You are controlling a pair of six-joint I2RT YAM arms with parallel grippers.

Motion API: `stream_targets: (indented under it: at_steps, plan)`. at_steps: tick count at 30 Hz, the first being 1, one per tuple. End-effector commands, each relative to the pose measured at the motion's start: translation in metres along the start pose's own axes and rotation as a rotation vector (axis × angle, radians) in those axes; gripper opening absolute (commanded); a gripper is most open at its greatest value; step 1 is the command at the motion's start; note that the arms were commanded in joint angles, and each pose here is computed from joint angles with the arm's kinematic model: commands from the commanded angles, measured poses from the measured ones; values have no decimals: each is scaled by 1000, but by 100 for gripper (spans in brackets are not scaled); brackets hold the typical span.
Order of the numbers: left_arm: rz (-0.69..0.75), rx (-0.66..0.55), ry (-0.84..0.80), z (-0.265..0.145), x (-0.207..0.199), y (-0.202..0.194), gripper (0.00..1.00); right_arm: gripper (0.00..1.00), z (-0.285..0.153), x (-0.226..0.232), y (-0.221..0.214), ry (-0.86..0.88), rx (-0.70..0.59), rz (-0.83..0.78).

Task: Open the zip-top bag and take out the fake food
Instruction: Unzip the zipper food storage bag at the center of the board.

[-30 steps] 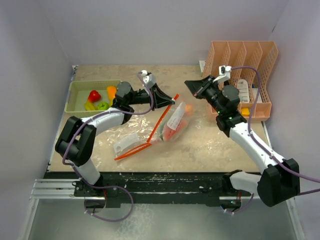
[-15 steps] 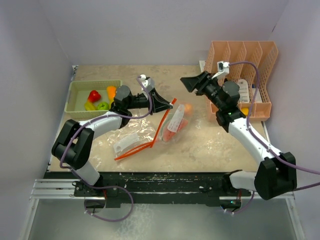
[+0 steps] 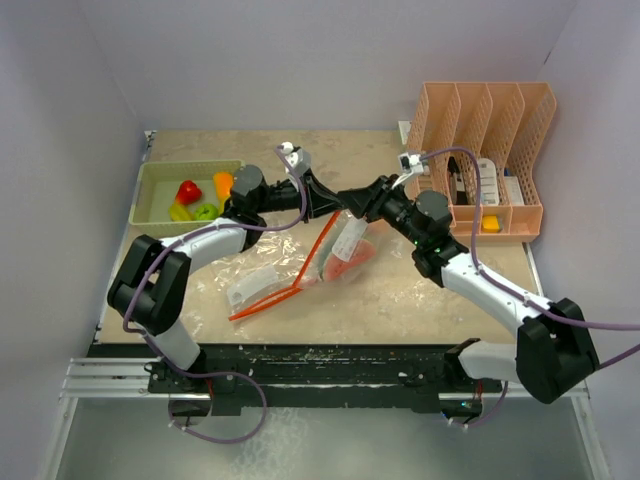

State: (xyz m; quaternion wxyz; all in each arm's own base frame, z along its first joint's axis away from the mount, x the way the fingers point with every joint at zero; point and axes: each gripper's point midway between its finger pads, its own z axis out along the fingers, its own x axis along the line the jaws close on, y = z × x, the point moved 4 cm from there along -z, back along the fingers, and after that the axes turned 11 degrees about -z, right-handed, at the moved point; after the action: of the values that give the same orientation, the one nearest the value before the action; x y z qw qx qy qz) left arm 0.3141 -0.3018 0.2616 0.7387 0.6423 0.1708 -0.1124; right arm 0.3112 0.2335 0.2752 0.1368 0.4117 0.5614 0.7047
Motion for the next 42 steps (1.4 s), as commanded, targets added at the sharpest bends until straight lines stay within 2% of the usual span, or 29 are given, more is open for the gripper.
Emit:
stream_targets:
  at_steps: [1, 3, 9, 14, 26, 29, 30, 36, 42]
  plan:
    - [74, -70, 5, 5, -2, 30, 2, 19, -9, 5, 18, -16, -118, -20]
    - [72, -71, 7, 6, -1, 30, 3, 0, -11, 6, 22, -20, -129, -33]
    - [60, -70, 4, 5, 0, 26, 5, 0, -13, 6, 25, -40, -108, -41]
    - [49, -67, 23, -1, -3, 17, 7, 0, -9, -4, 53, -82, -103, -82]
    - [-11, -44, 47, -15, -15, -2, 9, 0, -7, -57, 103, -134, -173, -70]
    - [-34, -27, 55, -21, -22, -11, 9, 0, -3, -80, 104, -167, -164, -64]
    - [-39, -25, 61, -24, -24, -14, 9, 0, -2, -82, 117, -164, -188, -76]
    - [-95, 14, 119, -41, -35, -41, 9, 0, 5, -109, 136, -181, -215, -77]
    - [-124, 35, 155, -45, -44, -64, 10, 0, 20, -114, 147, -140, -205, -78]
